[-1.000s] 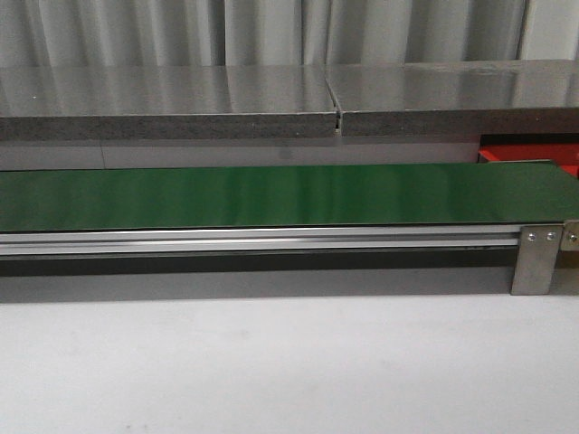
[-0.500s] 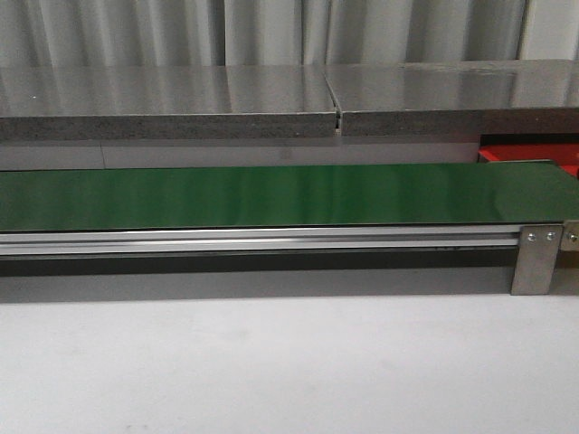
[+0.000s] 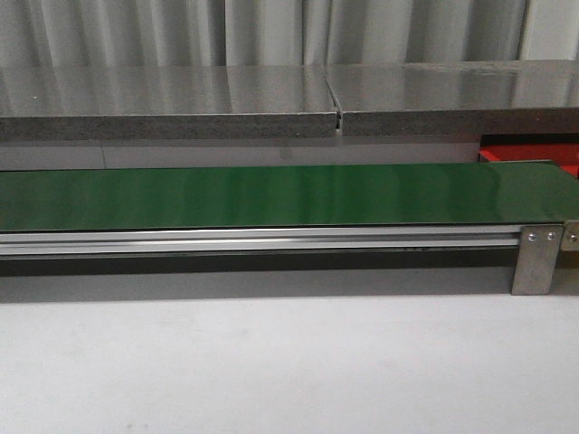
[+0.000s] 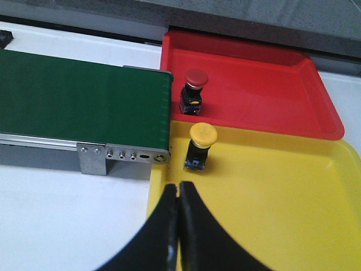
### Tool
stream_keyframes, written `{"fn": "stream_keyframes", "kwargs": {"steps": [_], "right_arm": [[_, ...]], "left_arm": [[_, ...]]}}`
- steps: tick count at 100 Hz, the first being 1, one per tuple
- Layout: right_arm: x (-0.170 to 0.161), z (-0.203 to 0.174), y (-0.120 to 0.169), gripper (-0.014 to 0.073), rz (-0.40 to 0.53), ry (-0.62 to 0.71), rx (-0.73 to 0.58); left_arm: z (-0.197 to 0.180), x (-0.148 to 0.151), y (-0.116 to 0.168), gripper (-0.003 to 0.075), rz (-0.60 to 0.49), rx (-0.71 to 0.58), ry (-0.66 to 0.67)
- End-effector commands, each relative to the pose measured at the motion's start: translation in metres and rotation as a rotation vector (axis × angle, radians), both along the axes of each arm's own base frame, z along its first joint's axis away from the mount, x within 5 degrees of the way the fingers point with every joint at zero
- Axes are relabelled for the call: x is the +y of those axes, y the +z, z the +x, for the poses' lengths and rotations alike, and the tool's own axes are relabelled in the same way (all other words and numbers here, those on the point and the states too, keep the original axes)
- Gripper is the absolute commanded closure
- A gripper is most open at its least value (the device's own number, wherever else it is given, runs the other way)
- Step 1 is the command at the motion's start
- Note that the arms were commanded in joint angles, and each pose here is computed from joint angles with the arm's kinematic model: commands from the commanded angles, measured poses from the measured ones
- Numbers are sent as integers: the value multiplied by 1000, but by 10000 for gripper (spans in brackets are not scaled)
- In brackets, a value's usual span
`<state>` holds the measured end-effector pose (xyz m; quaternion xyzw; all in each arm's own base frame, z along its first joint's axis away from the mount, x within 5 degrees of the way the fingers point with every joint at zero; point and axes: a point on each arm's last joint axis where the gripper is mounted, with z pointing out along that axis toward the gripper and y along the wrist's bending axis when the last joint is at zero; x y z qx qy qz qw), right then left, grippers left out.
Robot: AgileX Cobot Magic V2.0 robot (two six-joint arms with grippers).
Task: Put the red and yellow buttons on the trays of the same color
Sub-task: 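Lower the left gripper onto a red button in the pile and grasp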
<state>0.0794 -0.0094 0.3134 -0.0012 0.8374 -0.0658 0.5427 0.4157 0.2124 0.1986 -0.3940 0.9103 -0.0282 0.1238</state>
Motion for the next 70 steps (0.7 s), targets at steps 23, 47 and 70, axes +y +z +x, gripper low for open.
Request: {"fn": "stream_keyframes", "kwargs": {"steps": [23,47,70], "right_arm": [[-1,2,13,662,-21,0,-82],[-1,2,13,662,-21,0,-82],[-1,2,13,662,-21,0,-82]], "left_arm": [[-14,-9,81,489,92,-152,-46],[-35,-29,127,489,151,-189,-105],[-49,-64,157,489,189,-253,-210]]}}
